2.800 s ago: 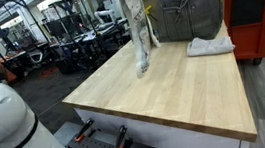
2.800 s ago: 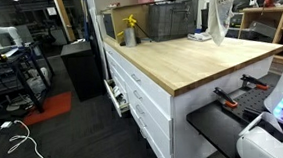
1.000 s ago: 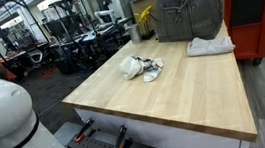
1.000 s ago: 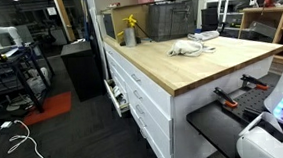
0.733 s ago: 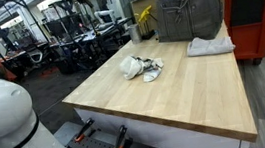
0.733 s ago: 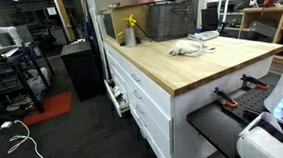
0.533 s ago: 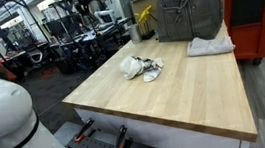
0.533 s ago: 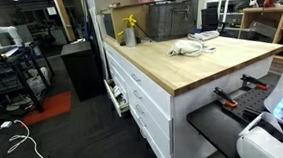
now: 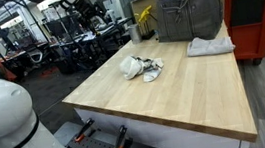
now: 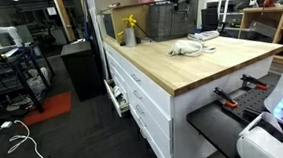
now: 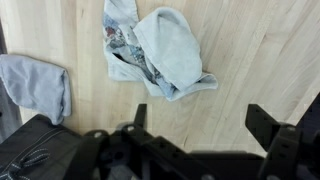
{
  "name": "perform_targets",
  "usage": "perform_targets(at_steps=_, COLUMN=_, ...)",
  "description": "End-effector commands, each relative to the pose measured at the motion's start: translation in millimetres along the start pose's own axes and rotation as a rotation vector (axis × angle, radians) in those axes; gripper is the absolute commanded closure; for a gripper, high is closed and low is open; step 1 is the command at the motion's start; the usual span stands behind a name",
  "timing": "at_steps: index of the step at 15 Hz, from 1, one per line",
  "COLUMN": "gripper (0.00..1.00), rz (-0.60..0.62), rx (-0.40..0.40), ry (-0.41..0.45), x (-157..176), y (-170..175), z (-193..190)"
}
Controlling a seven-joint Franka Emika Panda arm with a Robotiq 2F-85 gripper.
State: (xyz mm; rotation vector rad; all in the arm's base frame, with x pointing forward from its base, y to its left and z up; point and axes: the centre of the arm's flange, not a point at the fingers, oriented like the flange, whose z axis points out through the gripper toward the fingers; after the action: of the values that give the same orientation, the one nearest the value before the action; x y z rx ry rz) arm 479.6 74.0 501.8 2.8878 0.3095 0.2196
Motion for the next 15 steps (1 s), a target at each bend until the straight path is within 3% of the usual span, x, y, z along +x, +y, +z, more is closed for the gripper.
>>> perform_targets(at_steps=1, gripper=0.00, rz=0.000, rx=0.000, ry=0.000, x=0, y=0, z=0)
perform_targets(at_steps=4, gripper=0.00, rz=0.008, rx=0.026, ry=-0.044, x=9, y=-2, z=16)
perform_targets(at_steps=10, gripper=0.00, rz=-0.059, rx=0.076, ry=-0.152, x=21, y=-11, z=84)
perform_targets(at_steps=15, gripper=0.00, rz=-0.084, rx=0.161, ry=-0.219, x=20, y=8, z=139)
